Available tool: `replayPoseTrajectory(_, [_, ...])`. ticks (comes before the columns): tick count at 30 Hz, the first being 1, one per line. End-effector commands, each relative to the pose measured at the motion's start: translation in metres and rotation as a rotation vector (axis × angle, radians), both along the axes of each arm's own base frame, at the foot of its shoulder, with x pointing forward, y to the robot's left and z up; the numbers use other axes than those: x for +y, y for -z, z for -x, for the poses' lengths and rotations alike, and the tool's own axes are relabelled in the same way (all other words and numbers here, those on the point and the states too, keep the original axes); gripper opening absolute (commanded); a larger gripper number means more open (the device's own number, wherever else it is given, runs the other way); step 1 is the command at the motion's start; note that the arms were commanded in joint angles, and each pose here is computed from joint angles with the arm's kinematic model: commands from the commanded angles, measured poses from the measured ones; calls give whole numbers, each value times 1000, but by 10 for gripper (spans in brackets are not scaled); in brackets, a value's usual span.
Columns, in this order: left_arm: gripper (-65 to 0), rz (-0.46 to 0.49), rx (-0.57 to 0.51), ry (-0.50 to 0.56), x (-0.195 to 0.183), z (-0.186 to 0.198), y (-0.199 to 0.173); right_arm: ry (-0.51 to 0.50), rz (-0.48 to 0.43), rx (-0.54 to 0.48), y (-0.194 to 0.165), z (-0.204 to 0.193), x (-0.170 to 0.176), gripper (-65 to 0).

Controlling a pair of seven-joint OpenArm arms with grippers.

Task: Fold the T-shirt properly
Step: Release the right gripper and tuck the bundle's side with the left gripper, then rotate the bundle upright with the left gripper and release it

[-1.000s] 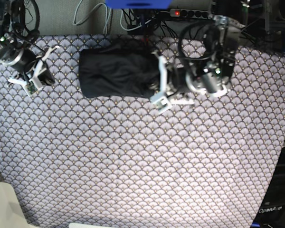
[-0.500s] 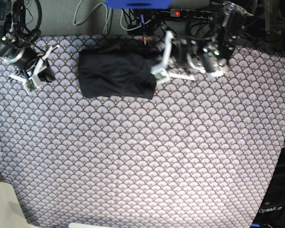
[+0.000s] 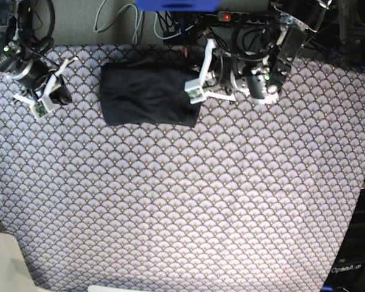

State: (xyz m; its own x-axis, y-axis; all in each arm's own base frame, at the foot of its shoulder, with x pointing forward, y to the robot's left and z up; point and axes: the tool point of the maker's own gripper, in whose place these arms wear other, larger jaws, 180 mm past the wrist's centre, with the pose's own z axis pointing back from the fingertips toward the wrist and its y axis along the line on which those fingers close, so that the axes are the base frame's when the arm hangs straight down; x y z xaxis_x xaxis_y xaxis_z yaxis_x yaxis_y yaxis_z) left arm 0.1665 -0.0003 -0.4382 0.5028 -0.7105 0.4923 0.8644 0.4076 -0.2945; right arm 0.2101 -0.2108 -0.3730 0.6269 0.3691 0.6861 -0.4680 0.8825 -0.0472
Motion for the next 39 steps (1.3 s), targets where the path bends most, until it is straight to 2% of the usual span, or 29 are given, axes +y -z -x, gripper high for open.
replayPoseTrajectory(1, [-650,-3,-6,-11,-4,-2,2,-5,-6,-37,-10,-6,-1,-632])
replayPoseTrajectory(7, [-650,20,8,-49,-10,-15,8,-5,-6,-37,-10,-6,-1,-632])
replayPoseTrajectory(10, [-650,25,-8,-84,-9,-35,6,-5,-5,-37,-10,-6,-1,-632])
replayPoseTrajectory(19, [-650,97,-62,-179,-21,-79,-16,-4,-6,-29,-8,-4,-1,-632])
replayPoseTrajectory(25, [-650,36,-128,-252,-13,-104,-18,-8,-8,-28,-8,-3,0,-632])
replayPoseTrajectory(30, [-650,-2,-147,-258,-27,-114,-16,-5,-20,-34,-8,-6,4,-632])
replayPoseTrajectory(35, [-650,26,-145,-256,-45,-120,-22,-8,-16,-75,-16,-23,3,-632])
replayPoseTrajectory(39, [-650,54,-175,-264,-48,-130,-30,-52,-16,-75,-13,-42,8,-632])
